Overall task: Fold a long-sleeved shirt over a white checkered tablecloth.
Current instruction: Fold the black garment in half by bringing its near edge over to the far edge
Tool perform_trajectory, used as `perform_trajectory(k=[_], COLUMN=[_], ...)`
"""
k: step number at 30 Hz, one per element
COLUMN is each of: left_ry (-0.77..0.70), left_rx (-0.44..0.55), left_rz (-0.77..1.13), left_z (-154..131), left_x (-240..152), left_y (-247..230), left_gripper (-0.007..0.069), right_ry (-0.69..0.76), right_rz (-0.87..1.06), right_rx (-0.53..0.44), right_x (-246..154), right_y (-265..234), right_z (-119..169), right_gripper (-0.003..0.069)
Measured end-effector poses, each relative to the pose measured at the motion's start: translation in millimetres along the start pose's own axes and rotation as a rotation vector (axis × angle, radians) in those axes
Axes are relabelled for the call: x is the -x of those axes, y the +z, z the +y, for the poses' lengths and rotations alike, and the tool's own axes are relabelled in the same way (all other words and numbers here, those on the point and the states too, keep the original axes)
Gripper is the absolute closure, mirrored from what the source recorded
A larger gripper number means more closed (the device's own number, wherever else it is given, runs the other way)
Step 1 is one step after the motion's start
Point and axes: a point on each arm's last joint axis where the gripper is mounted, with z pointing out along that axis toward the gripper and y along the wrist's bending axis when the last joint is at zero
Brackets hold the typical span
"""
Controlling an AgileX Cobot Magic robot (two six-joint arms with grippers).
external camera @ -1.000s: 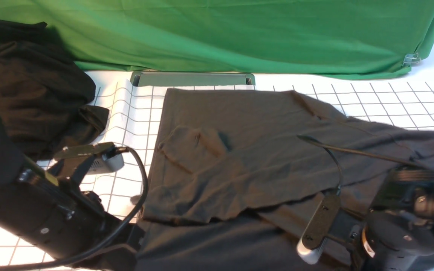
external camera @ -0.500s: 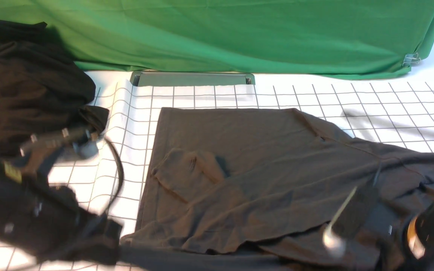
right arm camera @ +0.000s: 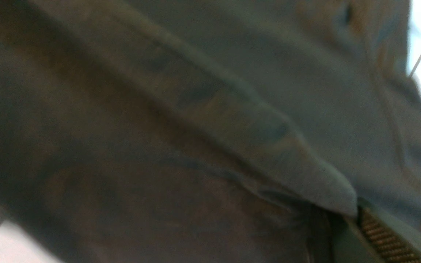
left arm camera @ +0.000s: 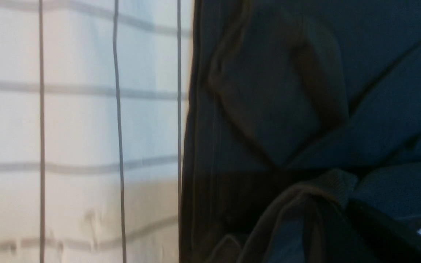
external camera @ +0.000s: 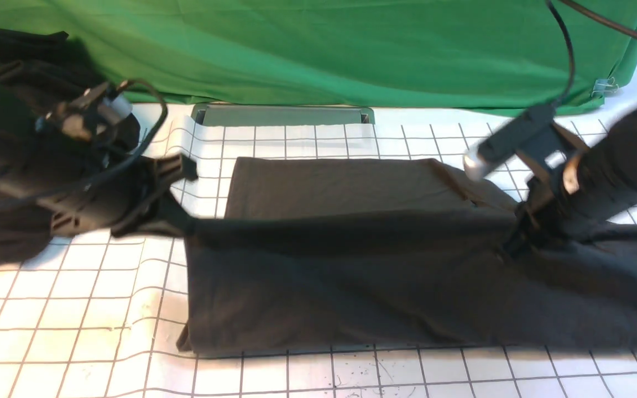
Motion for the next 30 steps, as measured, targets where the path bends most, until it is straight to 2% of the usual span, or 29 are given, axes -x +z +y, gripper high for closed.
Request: perform_trajectory(k=[10,17,21,26,28,29,30], left_ry=[-0.001,0.012,0.009,-0.002,0.001,0.001,0.004], left_rx=[-0.005,0.003,0.019,0.040,0.045,0.045,0.041], left_rz=[-0.055,-0.137,-0.140,-0.128,-0.152,-0.153,-0.150], left_z=[-0.6,7.4,15.9,27.3,28.2,28.0,26.7], left_x=[81.7,116.5,118.2,115.7,117.8,118.0,118.8], left_y=[61.8,102.2,119.8,140.8,141.5,141.3,138.7], left_gripper=[0.0610,0.0610,0.0608,0.0554,0.0488,0.0475,0.0421], right_ry=[0.076,0.086,0.082,0.085,0.103,0.105,0.104], right_rz=[-0.020,-0.023,-0.021,-0.029,-0.035,-0.034,-0.028], right_rx=[-0.051,-0.052,-0.047,-0.048,-0.061,-0.064,-0.084], right_x=[61.8,72.1,70.1,68.4,68.6,68.7,68.8], right_y=[70.7,109.3,122.6,135.0,135.6,135.5,133.9], right_z=[-47.7,-52.5,-50.7,-50.2,-52.1,-52.5,-54.7], right_gripper=[0.0645,0.0631,0.0608,0.0508,0.0417,0.0410,0.0364])
